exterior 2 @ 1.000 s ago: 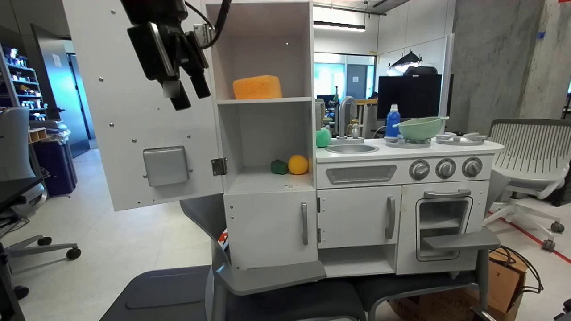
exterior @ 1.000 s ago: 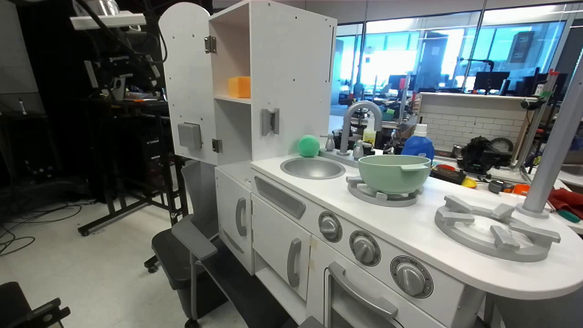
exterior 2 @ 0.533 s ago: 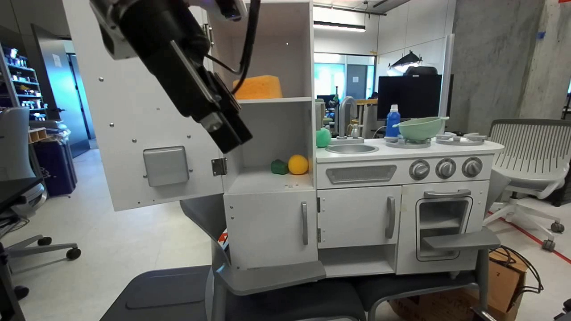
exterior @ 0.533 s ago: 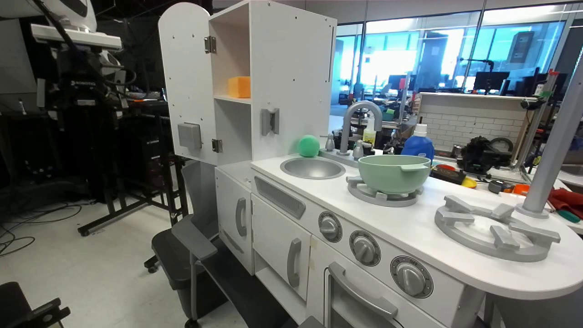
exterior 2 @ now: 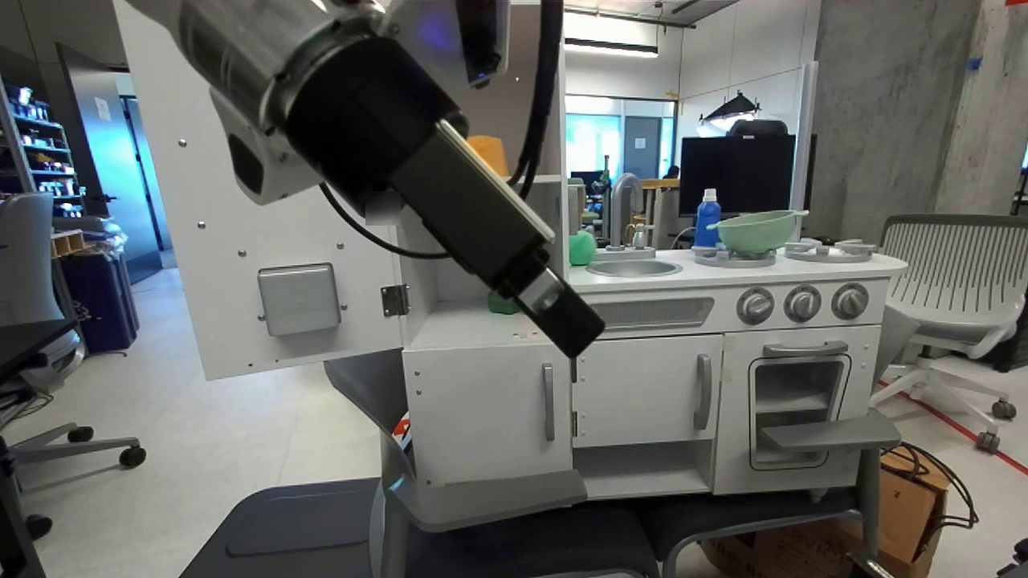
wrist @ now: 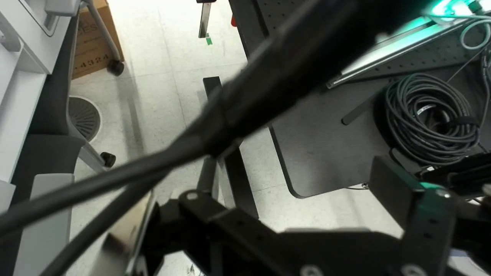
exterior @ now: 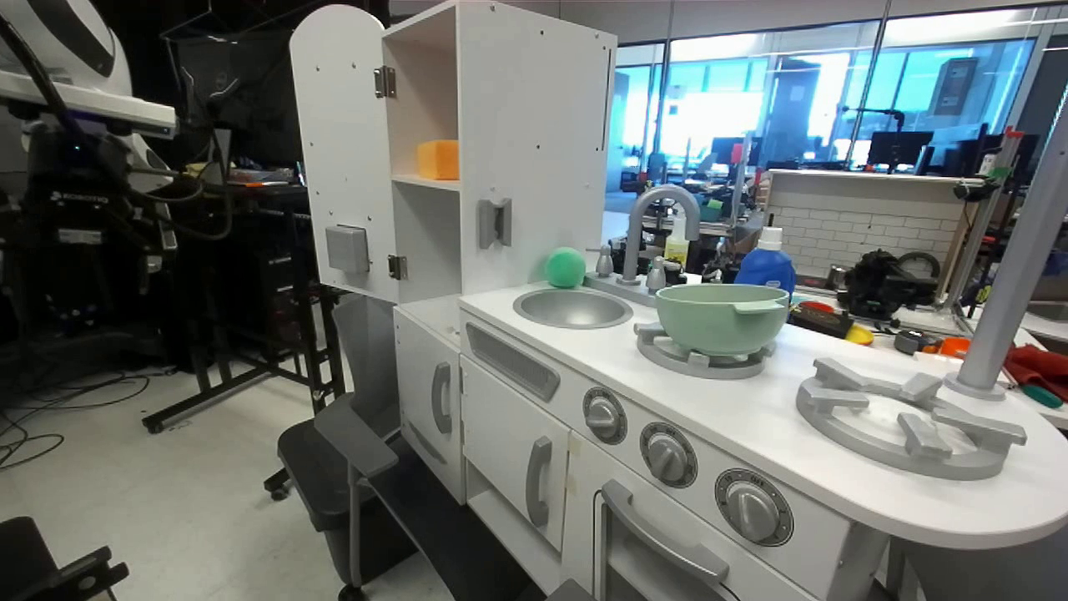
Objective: Open the cabinet, then put the square and circle cushions in the top and bottom compartments of the cabinet
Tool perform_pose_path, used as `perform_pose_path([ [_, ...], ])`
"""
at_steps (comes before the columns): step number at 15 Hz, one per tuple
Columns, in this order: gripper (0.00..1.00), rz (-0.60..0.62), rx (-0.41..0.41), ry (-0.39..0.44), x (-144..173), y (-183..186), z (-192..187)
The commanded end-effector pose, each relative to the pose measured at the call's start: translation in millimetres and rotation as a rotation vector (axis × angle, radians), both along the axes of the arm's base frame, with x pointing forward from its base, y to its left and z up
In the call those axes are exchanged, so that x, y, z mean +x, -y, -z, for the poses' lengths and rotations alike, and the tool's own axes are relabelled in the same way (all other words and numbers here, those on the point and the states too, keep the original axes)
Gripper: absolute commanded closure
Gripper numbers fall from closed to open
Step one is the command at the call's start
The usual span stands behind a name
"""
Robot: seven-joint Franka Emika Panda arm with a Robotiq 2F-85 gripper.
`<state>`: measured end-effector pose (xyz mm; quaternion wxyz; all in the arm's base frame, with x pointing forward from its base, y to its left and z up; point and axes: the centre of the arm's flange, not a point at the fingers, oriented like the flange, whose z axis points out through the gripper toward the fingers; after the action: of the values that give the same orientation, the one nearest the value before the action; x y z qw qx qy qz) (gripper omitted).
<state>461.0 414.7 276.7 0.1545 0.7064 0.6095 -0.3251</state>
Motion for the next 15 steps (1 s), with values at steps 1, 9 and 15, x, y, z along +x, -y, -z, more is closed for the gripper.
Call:
perform_pose_path([
  [1, 0.00, 0.020, 0.088, 0.109, -58, 53, -19],
  [9, 0.00, 0.314, 0.287, 0.318, -95, 104, -69],
  [15, 0.00, 0.556, 0.358, 0.435, -142, 175, -107],
])
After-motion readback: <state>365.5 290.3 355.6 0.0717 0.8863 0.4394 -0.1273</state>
